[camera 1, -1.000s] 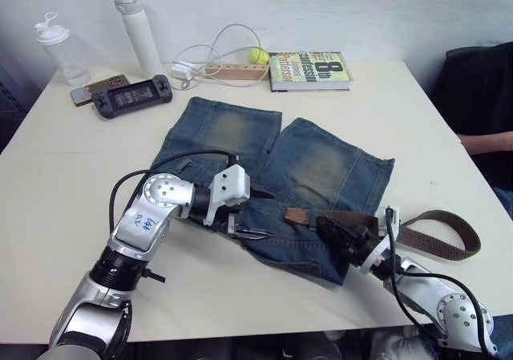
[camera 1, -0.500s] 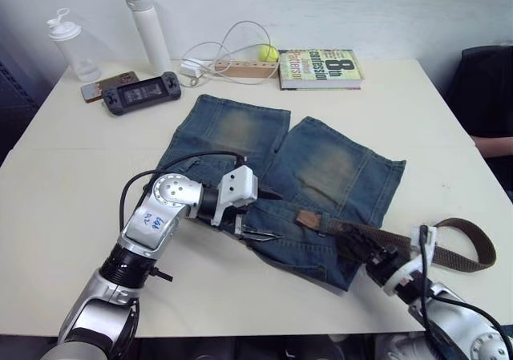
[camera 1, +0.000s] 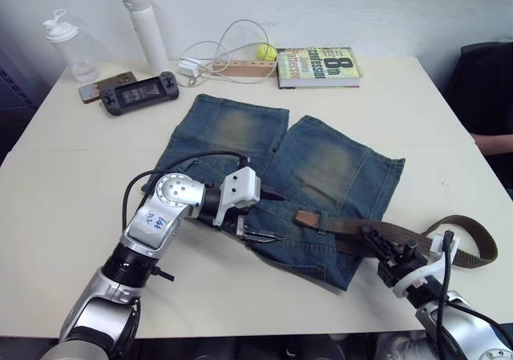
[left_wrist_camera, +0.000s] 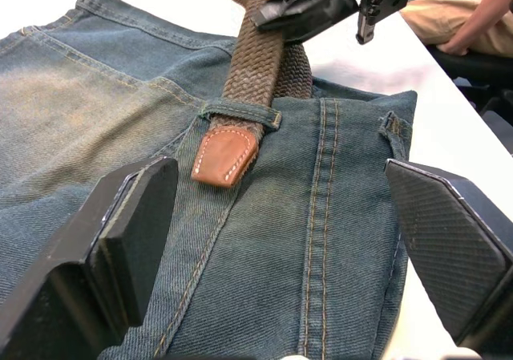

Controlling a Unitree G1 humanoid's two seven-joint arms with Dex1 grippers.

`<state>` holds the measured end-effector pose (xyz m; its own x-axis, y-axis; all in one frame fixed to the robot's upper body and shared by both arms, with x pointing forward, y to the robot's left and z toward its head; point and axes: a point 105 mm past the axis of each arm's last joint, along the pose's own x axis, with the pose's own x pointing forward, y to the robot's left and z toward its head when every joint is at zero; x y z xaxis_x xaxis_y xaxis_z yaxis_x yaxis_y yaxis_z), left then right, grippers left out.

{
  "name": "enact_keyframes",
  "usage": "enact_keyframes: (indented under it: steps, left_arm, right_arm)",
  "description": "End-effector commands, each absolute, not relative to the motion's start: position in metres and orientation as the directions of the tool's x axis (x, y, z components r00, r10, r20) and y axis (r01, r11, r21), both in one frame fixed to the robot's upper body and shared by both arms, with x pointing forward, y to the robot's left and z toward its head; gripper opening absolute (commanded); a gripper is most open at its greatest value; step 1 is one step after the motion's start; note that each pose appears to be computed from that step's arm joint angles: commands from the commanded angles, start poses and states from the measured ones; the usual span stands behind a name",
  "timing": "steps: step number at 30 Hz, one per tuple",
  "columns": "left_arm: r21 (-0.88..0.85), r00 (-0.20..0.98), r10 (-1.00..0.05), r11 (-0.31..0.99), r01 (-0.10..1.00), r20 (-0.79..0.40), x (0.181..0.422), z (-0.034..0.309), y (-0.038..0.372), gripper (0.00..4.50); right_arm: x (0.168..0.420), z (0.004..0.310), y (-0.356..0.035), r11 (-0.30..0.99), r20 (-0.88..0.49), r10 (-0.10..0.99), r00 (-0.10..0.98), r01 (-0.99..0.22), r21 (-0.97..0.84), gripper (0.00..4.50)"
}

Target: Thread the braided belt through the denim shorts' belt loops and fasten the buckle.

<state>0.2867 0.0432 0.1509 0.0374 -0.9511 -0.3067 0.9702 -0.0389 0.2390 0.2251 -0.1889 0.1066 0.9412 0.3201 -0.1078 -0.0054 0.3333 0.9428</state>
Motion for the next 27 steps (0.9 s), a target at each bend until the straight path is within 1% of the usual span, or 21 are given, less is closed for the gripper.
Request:
enact_keyframes:
  steps: [1,4,9,13,15,16,17,20,22,25,26,27]
  left_arm:
    - [0.274,0.048,-0.949,-0.041,0.961,-0.311,0.287,0.157,0.045,4.5]
    - [0.272,0.052,-0.948,-0.037,0.962,-0.314,0.287,0.157,0.047,4.5]
    - [0.274,0.062,-0.946,-0.029,0.961,-0.319,0.287,0.157,0.05,4.5]
    - [0.275,0.066,-0.945,-0.026,0.961,-0.321,0.288,0.157,0.05,4.5]
    - [0.274,0.065,-0.945,-0.027,0.961,-0.321,0.288,0.157,0.05,4.5]
    - [0.274,0.064,-0.945,-0.028,0.961,-0.321,0.288,0.157,0.05,4.5]
    - [0.274,0.063,-0.945,-0.029,0.961,-0.32,0.288,0.157,0.049,4.5]
    - [0.275,0.061,-0.946,-0.031,0.961,-0.319,0.288,0.156,0.048,4.5]
    - [0.273,0.056,-0.947,-0.035,0.961,-0.317,0.288,0.156,0.047,4.5]
    - [0.268,0.04,-0.948,-0.049,0.962,-0.316,0.287,0.154,0.045,4.5]
    - [0.267,0.035,-0.948,-0.054,0.962,-0.316,0.287,0.154,0.045,4.5]
    - [0.266,0.032,-0.948,-0.057,0.962,-0.316,0.287,0.153,0.044,4.5]
  right_arm:
    - [0.227,0.12,-0.168,0.343,-0.055,0.398,0.916,-0.093,0.935,0.08]
    - [0.235,0.117,-0.153,0.334,-0.059,0.437,0.897,-0.102,0.937,0.08]
    - [0.245,0.114,-0.132,0.36,-0.073,0.509,0.858,-0.135,0.923,0.08]
    - [0.25,0.105,-0.125,0.417,-0.125,0.541,0.832,-0.136,0.899,0.08]
    - [0.249,0.091,-0.127,0.508,-0.196,0.544,0.816,-0.134,0.851,0.08]
    - [0.25,0.088,-0.13,0.523,-0.213,0.532,0.82,-0.12,0.844,0.08]
    - [0.25,0.091,-0.131,0.514,-0.198,0.532,0.823,-0.128,0.848,0.08]
    - [0.245,0.104,-0.137,0.49,-0.151,0.54,0.828,-0.164,0.856,1.21]
    - [0.237,0.114,-0.147,0.491,-0.124,0.545,0.829,-0.196,0.849,2.12]
    - [0.215,0.131,-0.157,0.502,-0.098,0.592,0.8,-0.271,0.821,3.5]
    - [0.205,0.137,-0.156,0.511,-0.095,0.633,0.768,-0.321,0.798,4.08]
    - [0.197,0.141,-0.155,0.513,-0.097,0.661,0.744,-0.354,0.782,4.44]
